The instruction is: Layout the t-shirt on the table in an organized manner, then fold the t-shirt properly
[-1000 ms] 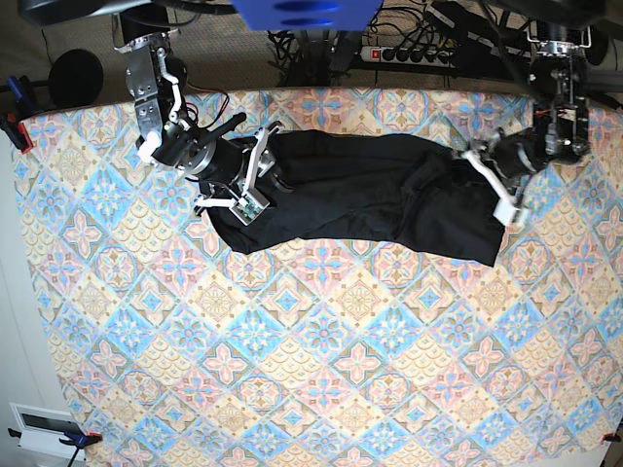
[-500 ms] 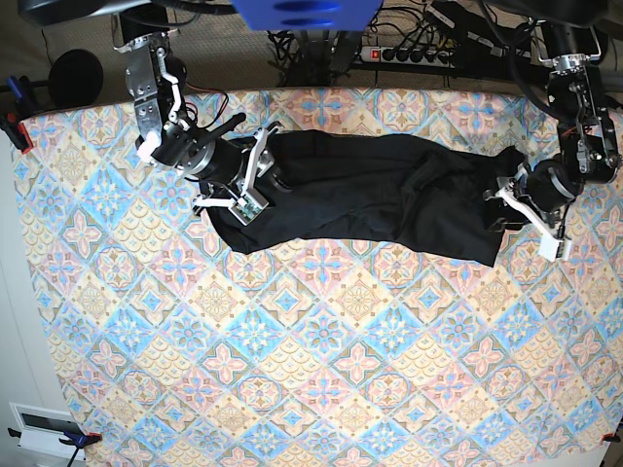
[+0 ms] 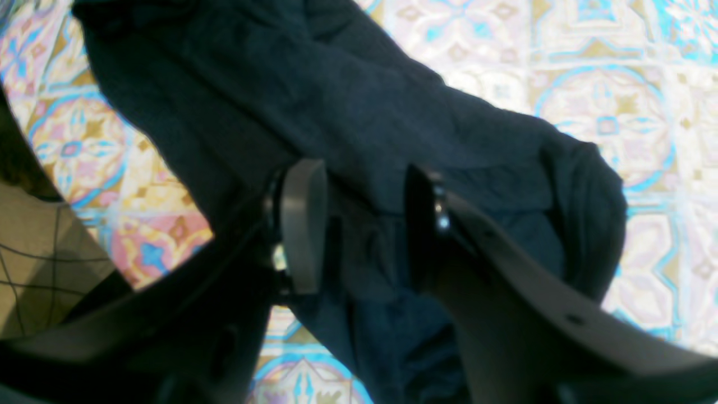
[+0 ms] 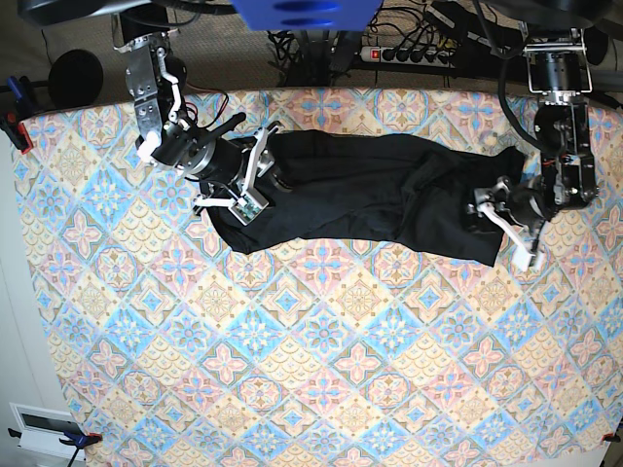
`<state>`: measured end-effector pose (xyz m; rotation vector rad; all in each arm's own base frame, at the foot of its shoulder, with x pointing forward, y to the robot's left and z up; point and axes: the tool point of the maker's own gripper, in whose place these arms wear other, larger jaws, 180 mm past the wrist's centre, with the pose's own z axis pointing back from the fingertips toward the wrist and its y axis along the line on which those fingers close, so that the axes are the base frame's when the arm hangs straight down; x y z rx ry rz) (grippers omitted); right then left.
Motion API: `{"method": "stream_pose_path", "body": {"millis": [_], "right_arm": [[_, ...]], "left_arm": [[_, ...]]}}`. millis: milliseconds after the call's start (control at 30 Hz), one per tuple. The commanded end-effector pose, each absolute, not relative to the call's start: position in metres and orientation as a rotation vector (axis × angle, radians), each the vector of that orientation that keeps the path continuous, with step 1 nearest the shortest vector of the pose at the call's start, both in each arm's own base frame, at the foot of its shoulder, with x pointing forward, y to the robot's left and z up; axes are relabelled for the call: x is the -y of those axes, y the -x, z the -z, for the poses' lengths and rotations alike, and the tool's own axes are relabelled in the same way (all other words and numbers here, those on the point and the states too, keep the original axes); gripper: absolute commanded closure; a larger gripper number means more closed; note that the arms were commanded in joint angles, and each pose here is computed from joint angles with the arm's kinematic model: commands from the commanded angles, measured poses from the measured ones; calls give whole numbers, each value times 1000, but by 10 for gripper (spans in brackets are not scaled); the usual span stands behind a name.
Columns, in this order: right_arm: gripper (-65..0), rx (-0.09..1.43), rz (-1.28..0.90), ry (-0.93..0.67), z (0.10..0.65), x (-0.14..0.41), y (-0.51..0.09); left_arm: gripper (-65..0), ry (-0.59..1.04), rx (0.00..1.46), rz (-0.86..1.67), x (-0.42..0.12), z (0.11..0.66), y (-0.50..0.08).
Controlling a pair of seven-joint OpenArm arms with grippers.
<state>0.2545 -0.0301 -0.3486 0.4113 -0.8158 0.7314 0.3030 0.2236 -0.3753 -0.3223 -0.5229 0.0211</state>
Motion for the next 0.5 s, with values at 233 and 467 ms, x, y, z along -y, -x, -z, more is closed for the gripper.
{"method": "stream_pose_path", "body": {"millis": [233, 467], "right_arm": [[-224, 866, -731, -427, 336, 28, -261], [-224, 864, -733, -428, 336, 27, -261]], "left_arm": [[-132, 333, 529, 142, -194, 362, -287], [-147, 463, 494, 185, -164, 352, -249]]}}
